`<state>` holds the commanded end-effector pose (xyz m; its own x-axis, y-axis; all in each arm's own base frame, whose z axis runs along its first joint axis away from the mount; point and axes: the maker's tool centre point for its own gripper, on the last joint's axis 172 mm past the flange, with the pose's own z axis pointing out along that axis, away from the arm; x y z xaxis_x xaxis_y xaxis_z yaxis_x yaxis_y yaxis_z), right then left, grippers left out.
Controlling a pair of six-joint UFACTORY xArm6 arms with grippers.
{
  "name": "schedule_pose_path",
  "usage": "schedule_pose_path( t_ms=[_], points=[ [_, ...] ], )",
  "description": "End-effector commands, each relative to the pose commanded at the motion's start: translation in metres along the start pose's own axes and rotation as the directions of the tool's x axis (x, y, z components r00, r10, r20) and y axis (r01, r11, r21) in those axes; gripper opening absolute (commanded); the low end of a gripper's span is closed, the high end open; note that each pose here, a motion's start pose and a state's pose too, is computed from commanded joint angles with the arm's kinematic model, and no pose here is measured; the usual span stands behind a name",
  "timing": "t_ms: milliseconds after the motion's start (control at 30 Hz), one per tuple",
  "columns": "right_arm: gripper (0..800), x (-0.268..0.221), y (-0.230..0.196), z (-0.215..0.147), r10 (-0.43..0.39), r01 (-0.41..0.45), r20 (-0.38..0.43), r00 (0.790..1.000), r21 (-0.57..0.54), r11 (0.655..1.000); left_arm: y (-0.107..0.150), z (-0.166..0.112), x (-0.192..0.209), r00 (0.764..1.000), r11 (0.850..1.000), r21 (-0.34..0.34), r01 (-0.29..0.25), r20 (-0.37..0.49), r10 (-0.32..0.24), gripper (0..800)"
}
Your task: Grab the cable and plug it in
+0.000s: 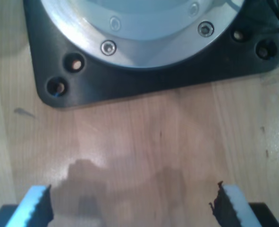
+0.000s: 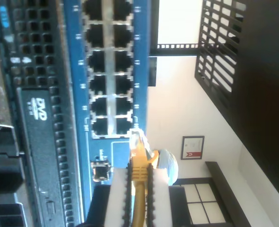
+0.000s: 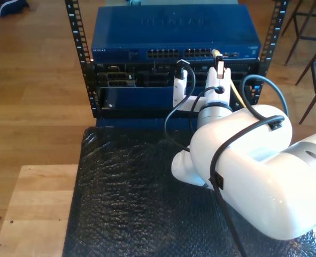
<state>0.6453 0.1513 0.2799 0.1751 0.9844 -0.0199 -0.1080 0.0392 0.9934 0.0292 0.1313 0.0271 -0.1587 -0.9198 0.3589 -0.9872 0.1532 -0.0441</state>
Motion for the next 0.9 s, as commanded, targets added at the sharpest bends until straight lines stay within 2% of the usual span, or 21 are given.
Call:
schedule_pose_path(
  t_ms=[133, 900],
  points=[
    [0, -0.0065, -0.0051, 0.0011, -0.007, 0.006, 0.027, 1.000, 0.009, 1.000, 0.0000, 0.0001, 0.0004, 1.000, 1.000, 0.000, 0.000, -0.002, 0.000, 799],
    [0, -0.0038, -0.0065, 0.0032, -0.009, 0.009, 0.022, 1.000, 0.012, 1.000, 0.0000, 0.0001, 0.0004, 1.000, 1.000, 0.000, 0.000, -0.002, 0.000, 799]
  ],
)
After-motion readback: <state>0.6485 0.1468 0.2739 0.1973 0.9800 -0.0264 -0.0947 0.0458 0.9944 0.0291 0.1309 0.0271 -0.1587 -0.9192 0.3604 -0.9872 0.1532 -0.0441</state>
